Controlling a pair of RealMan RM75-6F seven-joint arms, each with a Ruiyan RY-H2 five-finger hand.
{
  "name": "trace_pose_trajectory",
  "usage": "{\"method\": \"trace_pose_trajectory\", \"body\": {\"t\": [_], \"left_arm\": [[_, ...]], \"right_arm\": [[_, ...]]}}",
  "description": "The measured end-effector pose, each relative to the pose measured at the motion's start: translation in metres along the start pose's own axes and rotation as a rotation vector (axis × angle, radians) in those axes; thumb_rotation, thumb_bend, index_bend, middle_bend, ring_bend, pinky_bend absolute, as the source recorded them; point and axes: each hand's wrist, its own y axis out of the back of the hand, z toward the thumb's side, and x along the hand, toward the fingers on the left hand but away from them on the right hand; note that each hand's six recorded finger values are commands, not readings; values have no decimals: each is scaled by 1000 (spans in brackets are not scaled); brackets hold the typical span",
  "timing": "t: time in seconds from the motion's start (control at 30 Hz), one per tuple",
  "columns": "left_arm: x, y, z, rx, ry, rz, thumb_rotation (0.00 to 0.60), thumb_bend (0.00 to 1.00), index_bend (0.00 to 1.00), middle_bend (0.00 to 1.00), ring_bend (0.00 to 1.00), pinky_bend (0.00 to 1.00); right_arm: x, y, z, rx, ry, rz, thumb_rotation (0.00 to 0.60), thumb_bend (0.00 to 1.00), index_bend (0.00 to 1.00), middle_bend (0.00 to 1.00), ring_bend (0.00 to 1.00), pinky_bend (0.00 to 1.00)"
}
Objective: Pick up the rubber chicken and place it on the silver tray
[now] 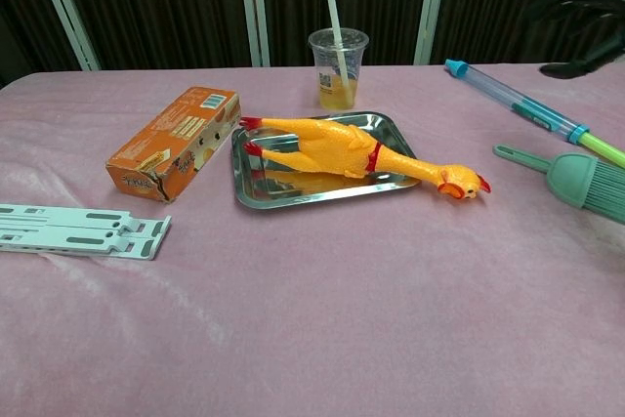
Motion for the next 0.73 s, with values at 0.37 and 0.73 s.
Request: {"method": "trace_pose_trajectory", "body": {"t": [0.37, 0.73], "left_arm": [[-26, 10, -15, 43, 29, 96, 600, 15, 136, 171, 124, 116], [-66, -2, -16, 68, -4, 109, 600, 15, 136, 162, 119, 109]], "right_arm": [[97, 22, -57, 120, -114, -86, 600, 285, 71, 154, 36, 111], [183, 12, -67, 113, -147, -97, 600, 285, 71, 154, 23, 110]]}}
